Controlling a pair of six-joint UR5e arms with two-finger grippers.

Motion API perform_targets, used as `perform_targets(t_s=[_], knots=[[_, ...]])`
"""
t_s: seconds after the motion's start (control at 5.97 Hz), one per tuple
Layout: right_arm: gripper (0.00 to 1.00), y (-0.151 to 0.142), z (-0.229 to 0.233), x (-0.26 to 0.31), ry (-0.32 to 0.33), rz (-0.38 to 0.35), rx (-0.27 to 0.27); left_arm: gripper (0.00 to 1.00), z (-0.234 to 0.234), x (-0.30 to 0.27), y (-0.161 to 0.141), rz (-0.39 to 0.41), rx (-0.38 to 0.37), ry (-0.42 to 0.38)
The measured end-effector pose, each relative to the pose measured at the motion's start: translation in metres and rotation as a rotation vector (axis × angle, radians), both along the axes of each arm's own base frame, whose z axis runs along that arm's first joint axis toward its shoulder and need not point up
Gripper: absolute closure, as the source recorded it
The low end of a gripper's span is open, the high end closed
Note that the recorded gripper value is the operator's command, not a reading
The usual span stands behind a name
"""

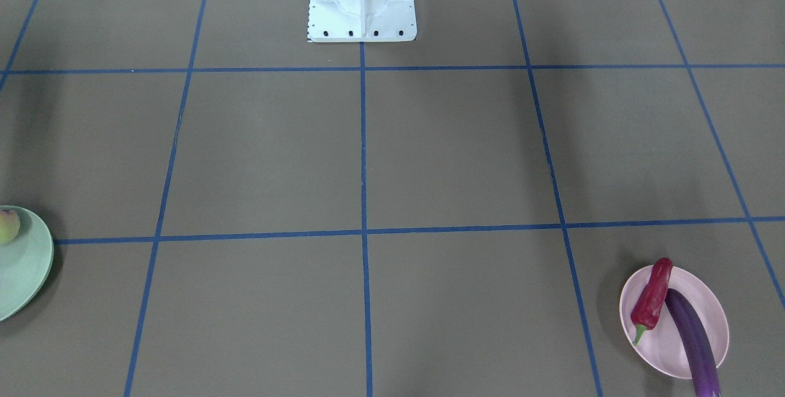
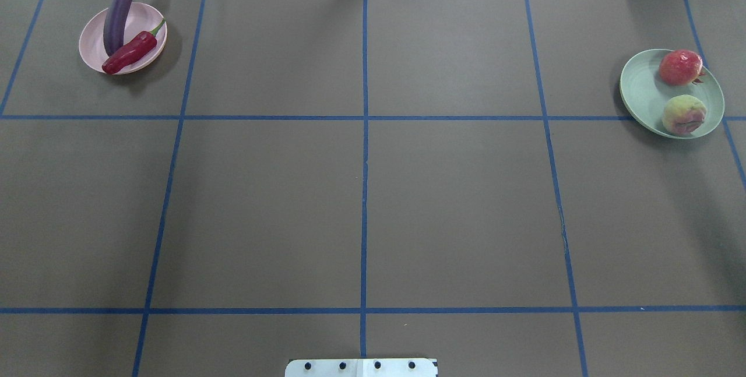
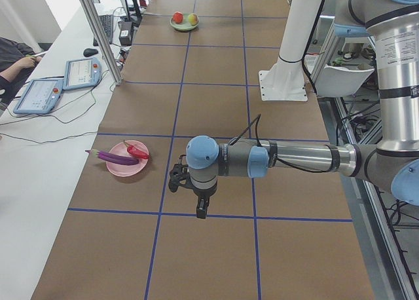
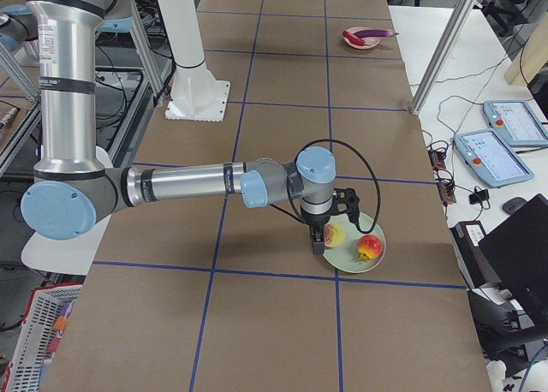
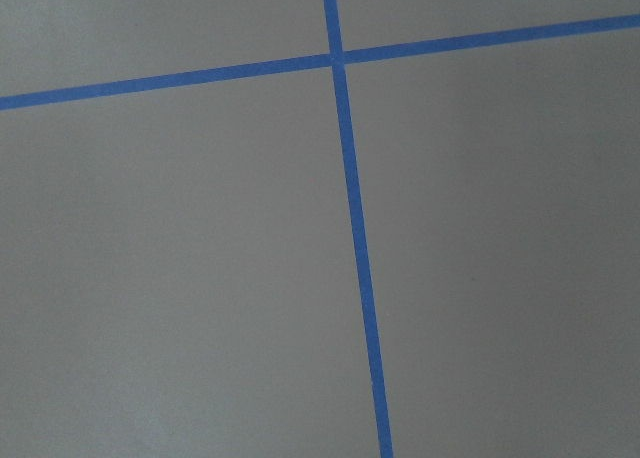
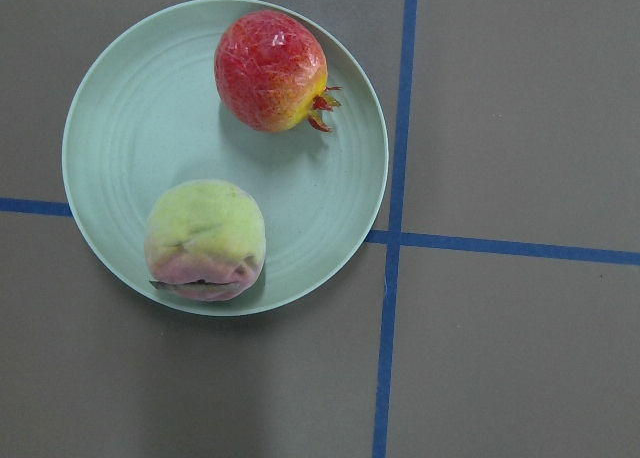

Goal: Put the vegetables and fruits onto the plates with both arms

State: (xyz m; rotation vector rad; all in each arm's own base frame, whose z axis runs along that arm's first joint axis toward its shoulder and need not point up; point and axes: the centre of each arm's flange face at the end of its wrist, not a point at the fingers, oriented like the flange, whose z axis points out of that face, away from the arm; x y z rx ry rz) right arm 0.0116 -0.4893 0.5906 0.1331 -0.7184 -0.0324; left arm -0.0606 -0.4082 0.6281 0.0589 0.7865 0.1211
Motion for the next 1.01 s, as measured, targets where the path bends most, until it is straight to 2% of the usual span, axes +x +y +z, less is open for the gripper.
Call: perform_targets(t_s=[1.01], knots=[[0.00, -0.0004, 0.0001, -0.0107, -0.001, -0.016, -0.005, 0.00, -0.0013, 0.0010, -0.0002, 0.002, 0.003, 0.000]])
